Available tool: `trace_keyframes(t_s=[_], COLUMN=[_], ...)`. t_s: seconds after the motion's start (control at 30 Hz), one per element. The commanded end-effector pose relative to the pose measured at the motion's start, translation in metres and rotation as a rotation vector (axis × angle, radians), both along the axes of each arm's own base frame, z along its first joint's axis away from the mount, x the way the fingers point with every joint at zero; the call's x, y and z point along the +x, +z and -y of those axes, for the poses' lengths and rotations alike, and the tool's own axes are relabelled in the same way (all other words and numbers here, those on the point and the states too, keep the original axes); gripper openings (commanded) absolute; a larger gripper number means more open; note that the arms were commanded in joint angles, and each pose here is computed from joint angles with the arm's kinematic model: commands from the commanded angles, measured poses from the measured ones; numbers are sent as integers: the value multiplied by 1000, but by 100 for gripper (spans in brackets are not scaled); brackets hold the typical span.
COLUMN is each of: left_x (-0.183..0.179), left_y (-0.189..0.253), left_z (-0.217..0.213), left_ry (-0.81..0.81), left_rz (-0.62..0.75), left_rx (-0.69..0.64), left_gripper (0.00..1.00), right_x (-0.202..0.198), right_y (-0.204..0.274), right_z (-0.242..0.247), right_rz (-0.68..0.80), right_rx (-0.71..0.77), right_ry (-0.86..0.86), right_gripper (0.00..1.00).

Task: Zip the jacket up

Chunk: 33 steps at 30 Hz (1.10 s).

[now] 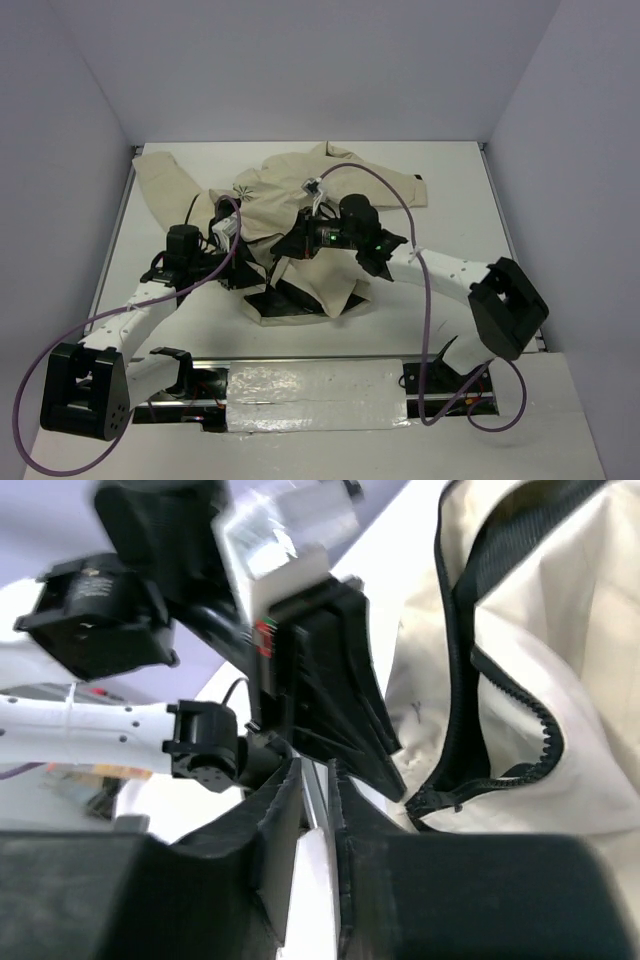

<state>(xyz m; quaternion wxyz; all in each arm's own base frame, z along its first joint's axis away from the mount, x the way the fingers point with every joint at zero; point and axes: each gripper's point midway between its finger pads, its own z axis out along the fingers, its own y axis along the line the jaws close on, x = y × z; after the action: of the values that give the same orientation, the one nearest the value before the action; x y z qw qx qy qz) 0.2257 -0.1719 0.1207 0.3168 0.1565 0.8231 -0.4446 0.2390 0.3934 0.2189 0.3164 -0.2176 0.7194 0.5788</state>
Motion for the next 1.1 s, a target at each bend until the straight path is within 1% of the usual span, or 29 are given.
trace_keyframes(t_s=[0.0,0.07,0.13,0.17,0.2,0.33,0.63,0.97,1.07], left_x=[-5,-5,-4,-4,-4,-6,-9,-8,-8], left_y=[4,4,4,4,3,3,2,2,2], left_z=[3,3,2,2,2,1,1,1,1], left_ry=[-24,-21,-16,-18,-18,-18,-19,-19,-17], left_rz=[-8,-11,-12,-9,-14,-19,-22,-21,-24], left_rx=[-34,-33,-31,-29,-26,-22,-23,-24,-23], left_gripper=[0,0,0,0,0,0,0,0,0], right_x=[2,5,6,8,10,9,20,30,31], right_y=[-11,-24,-34,-30,-38,-38,-50,-61,-60], right_z=[17,19,14,10,8,-4,-10,-19,-23], right_rz=[6,-49,-81,-84,-97,-82,-81,-87,-76], right_rx=[-94,-127,-152,-152,-176,-181,-203,-233,-230], right_ry=[-76,-107,-115,-122,-131,-123,-139,-140,-127], right_gripper=[25,31,33,34,35,41,42,42,35])
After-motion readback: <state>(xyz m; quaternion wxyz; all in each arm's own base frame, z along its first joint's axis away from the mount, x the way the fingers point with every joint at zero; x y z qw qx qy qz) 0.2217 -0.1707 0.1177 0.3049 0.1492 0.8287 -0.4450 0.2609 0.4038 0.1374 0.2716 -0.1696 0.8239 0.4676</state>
